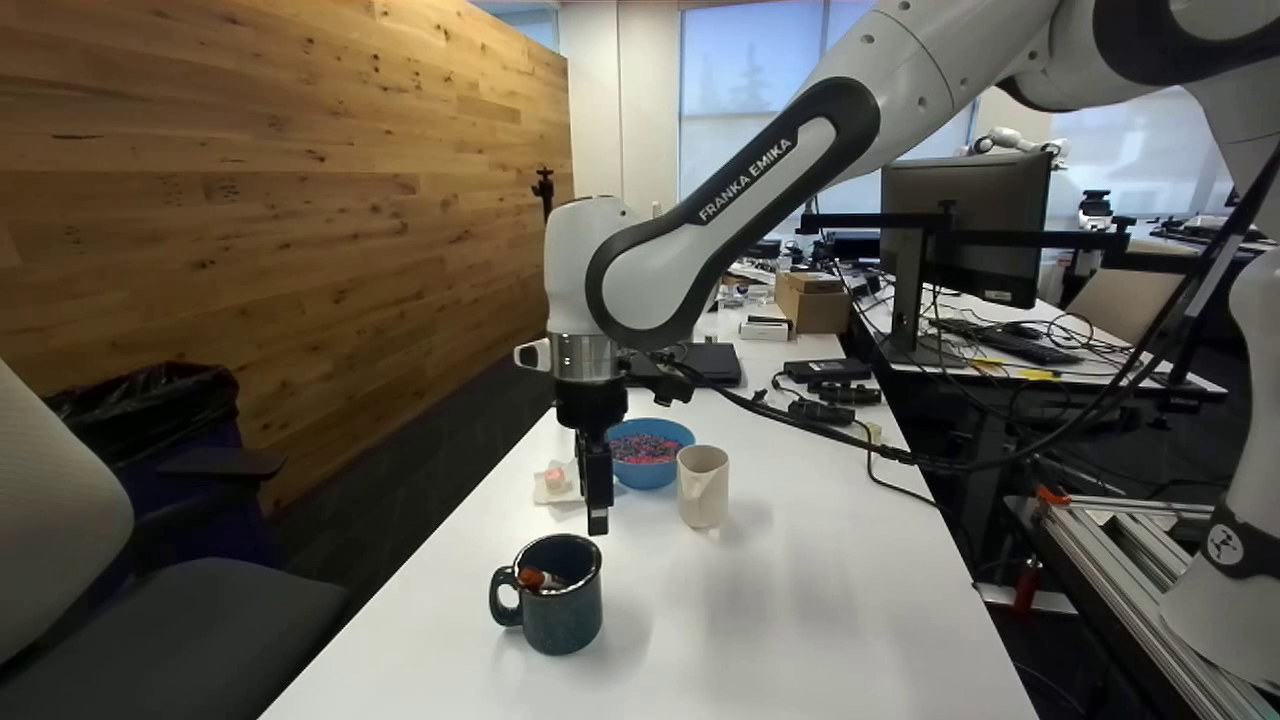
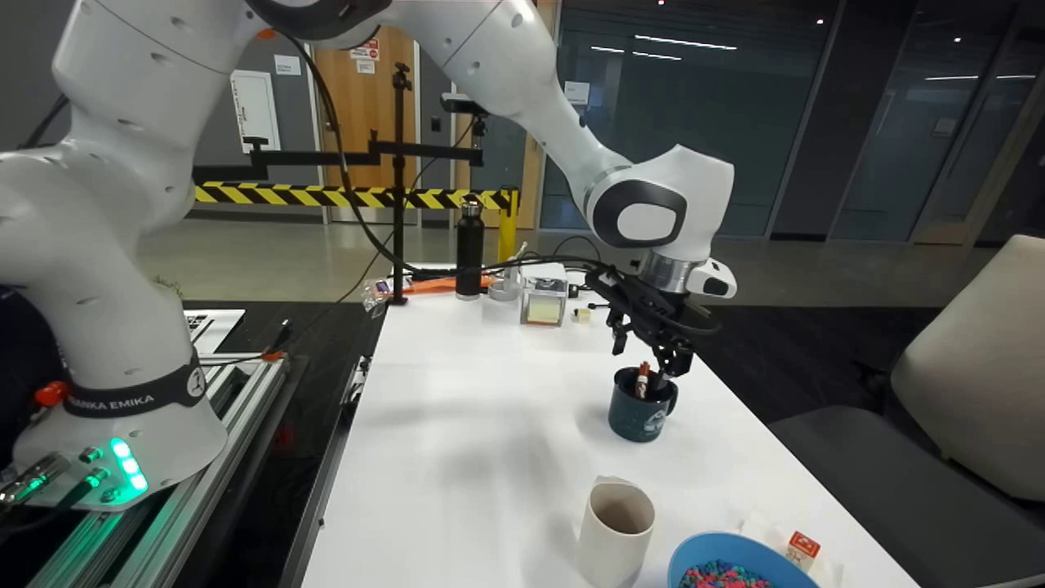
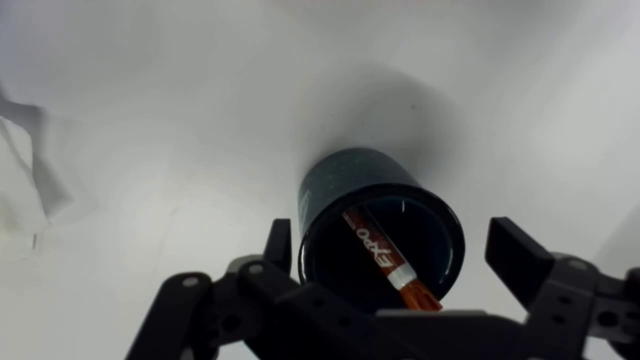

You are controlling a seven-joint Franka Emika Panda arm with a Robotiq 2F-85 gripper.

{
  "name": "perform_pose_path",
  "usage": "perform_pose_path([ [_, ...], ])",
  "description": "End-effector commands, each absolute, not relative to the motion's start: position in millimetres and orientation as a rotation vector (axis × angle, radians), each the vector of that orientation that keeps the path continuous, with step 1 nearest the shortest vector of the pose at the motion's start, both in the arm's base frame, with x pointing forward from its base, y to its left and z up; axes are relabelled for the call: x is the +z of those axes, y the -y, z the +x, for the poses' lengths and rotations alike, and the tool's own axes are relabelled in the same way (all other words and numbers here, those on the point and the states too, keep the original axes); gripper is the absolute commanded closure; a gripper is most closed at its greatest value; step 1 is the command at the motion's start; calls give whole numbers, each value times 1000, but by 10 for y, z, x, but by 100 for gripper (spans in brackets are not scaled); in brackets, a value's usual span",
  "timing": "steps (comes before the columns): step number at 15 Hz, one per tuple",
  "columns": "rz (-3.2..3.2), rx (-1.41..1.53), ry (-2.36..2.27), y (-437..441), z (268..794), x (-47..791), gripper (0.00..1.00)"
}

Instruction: Remove the marker from the cup and put it on the table

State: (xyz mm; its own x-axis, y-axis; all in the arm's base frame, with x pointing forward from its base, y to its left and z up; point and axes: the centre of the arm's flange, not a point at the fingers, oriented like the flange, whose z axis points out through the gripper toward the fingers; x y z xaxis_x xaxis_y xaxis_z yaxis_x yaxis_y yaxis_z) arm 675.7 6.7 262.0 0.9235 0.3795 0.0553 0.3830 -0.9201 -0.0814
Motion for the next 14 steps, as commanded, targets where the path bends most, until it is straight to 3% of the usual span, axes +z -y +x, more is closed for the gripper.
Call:
perform_pose_path([
  [1,-3018,-67,619,-70,6990,2605,0],
  [14,-2992,-77,804,-544,7475,2394,0],
])
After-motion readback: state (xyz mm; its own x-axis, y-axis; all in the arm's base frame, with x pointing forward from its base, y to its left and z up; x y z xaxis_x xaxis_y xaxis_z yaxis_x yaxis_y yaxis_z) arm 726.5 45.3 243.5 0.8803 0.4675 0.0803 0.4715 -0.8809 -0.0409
